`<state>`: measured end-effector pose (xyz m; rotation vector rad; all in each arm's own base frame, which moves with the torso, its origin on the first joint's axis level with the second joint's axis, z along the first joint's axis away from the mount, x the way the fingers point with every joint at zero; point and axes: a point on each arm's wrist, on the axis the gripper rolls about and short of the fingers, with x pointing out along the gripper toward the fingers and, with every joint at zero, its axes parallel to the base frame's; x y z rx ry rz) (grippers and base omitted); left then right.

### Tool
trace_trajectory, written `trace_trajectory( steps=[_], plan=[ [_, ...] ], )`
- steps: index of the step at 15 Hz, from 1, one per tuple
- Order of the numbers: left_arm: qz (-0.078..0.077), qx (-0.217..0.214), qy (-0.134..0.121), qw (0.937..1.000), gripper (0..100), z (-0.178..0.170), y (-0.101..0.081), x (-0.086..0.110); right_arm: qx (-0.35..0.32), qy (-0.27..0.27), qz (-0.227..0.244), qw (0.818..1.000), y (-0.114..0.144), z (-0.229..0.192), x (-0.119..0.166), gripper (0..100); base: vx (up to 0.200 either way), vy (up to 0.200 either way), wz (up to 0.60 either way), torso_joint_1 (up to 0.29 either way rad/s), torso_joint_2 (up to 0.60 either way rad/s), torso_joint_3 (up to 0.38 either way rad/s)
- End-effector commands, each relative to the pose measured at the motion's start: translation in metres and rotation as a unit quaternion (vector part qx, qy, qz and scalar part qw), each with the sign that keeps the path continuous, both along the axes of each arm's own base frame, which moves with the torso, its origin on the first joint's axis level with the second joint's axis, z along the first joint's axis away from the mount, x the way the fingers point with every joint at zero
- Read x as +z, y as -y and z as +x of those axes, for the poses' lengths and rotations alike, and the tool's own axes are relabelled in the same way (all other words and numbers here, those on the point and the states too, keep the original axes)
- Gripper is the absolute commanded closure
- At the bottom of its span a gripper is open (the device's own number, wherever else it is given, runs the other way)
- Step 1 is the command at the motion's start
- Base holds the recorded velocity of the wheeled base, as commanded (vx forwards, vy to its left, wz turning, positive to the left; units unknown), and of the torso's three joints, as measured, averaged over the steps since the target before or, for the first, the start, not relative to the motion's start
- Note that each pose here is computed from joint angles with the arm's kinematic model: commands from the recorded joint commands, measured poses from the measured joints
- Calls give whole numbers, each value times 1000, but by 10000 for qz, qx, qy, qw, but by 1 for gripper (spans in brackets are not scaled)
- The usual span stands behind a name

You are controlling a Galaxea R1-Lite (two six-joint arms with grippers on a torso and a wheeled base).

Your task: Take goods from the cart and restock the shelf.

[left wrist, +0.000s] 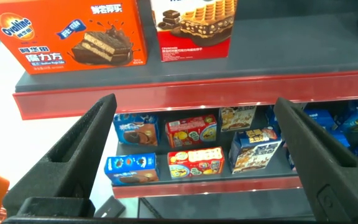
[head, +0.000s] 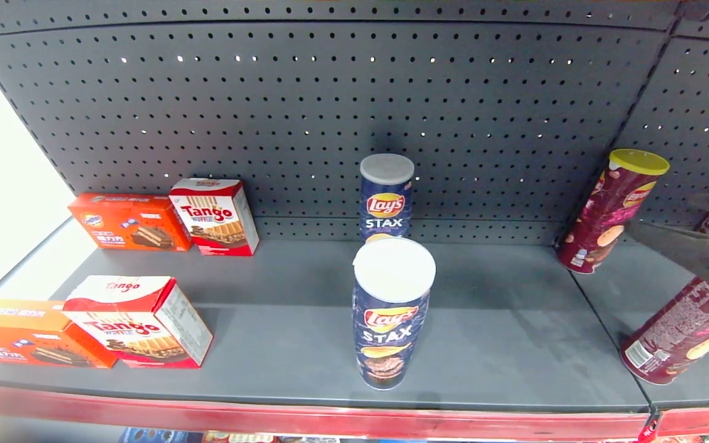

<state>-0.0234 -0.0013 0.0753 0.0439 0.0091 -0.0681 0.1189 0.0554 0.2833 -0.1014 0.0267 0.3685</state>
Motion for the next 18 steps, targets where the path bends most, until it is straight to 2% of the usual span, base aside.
trace_trajectory(
  steps=[1,3,6,7,10,12,15,17,18],
  plan=[
    [1,-6,-8,10000,0,0,0,0,-170,640,276,9974,38,-75,-26,0,0,0,0,0,0,0],
    [1,-6,-8,10000,0,0,0,0,-147,758,332,9965,47,-96,-47,0,0,0,0,0,0,0],
    [9,-6,-8,10000,0,0,0,0,50,758,458,9961,59,-124,-109,0,0,0,0,0,0,0],
    [9,-6,-8,10000,0,0,0,0,57,690,442,9966,63,-133,-142,0,0,0,0,0,0,0],
    [9,-6,0,10000,0,0,0,0,11,110,183,9998,68,-145,-196,0,0,0,0,0,0,0],
    [-6,10,-1,10000,0,0,0,0,-43,74,174,9998,68,-144,-198,0,0,0,0,0,0,0],
    [-6,10,-1,10000,0,0,0,0,-1095,-519,176,9925,62,-136,-196,0,0,0,0,0,0,0],
    [-45,33,4,10000,0,0,0,0,-1973,-473,242,9789,60,-137,-196,0,0,0,0,0,0,0],
    [-52,41,4,10000,0,0,0,0,-2364,-249,330,9708,58,-141,-197,0,0,0,0,0,0,0]
  ],
)
